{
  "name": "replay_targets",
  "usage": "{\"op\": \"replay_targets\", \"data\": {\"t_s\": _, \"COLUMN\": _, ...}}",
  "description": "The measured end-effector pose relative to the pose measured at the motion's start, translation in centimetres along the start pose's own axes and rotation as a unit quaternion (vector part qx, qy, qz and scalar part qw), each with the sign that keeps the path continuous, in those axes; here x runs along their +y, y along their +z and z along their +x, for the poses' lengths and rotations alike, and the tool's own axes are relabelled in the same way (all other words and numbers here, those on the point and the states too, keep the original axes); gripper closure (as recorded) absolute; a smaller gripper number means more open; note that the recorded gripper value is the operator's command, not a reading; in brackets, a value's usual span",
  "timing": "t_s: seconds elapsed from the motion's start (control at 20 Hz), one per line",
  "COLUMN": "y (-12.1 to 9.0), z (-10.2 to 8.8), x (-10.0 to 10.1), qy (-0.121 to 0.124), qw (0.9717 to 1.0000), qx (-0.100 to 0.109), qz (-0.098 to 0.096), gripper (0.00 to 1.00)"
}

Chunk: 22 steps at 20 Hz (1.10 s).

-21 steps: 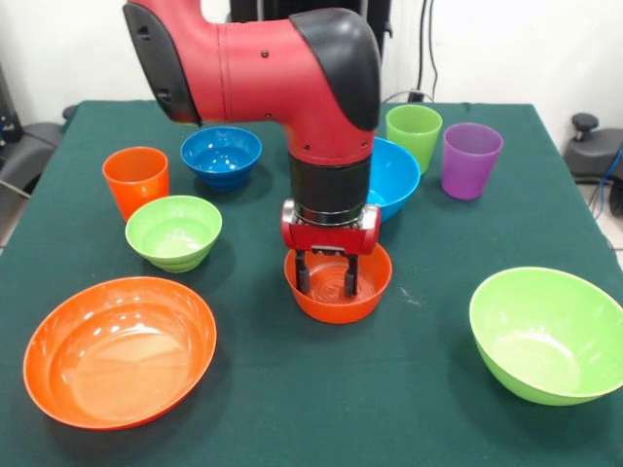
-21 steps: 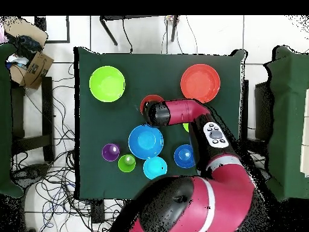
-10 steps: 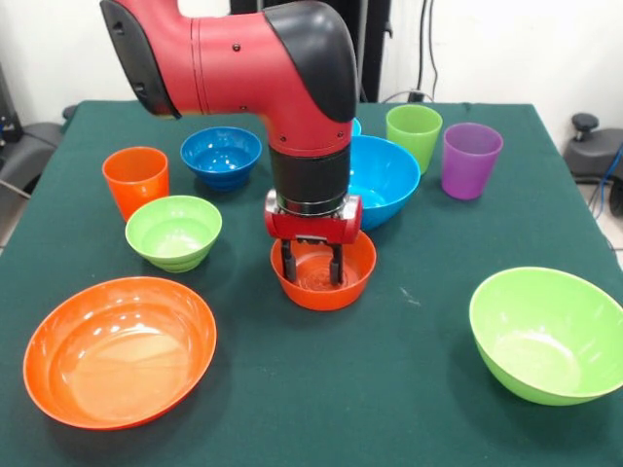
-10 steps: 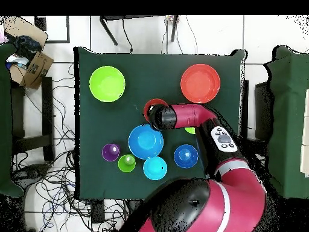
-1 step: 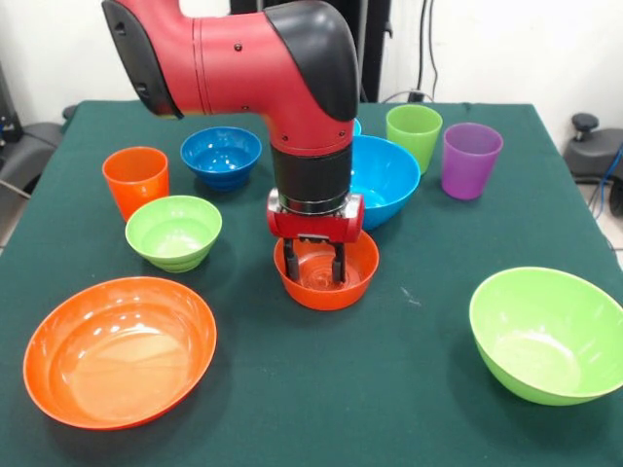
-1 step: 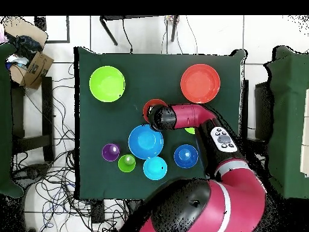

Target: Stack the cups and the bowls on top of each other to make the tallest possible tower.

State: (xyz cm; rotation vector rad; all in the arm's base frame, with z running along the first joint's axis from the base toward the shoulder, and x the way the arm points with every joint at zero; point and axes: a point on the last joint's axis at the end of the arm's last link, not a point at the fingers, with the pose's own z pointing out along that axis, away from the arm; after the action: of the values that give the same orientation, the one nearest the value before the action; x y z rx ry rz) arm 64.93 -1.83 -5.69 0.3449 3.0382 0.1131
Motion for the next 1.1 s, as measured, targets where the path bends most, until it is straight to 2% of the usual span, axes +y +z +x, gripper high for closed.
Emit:
{"op": "replay_targets", "data": {"t_s": 0.2, "y": 0.0, "z": 0.1, "x": 0.1, "qy": -0.001, "qw": 1.0, "qx": 0.003, "qz": 0.001, "gripper": 0.0}}
{"op": "replay_targets", "data": {"t_s": 0.5, "y": -0.4, "z": 1.4, "x": 0.7, "qy": -0.009, "qw": 0.9995, "qx": 0.03, "qz": 0.008, "gripper": 0.0}}
{"op": "replay_targets", "data": {"t_s": 0.65, "y": -1.1, "z": 2.2, "x": 1.0, "qy": -0.015, "qw": 0.9985, "qx": 0.05, "qz": 0.015, "gripper": 0.0}}
{"op": "replay_targets", "data": {"t_s": 0.8, "y": -1.7, "z": 2.6, "x": 1.0, "qy": -0.017, "qw": 0.9979, "qx": 0.06, "qz": 0.018, "gripper": 0.0}}
{"op": "replay_targets", "data": {"t_s": 1.1, "y": -3.9, "z": 2.7, "x": 1.0, "qy": -0.022, "qw": 0.9971, "qx": 0.068, "qz": 0.028, "gripper": 0.0}}
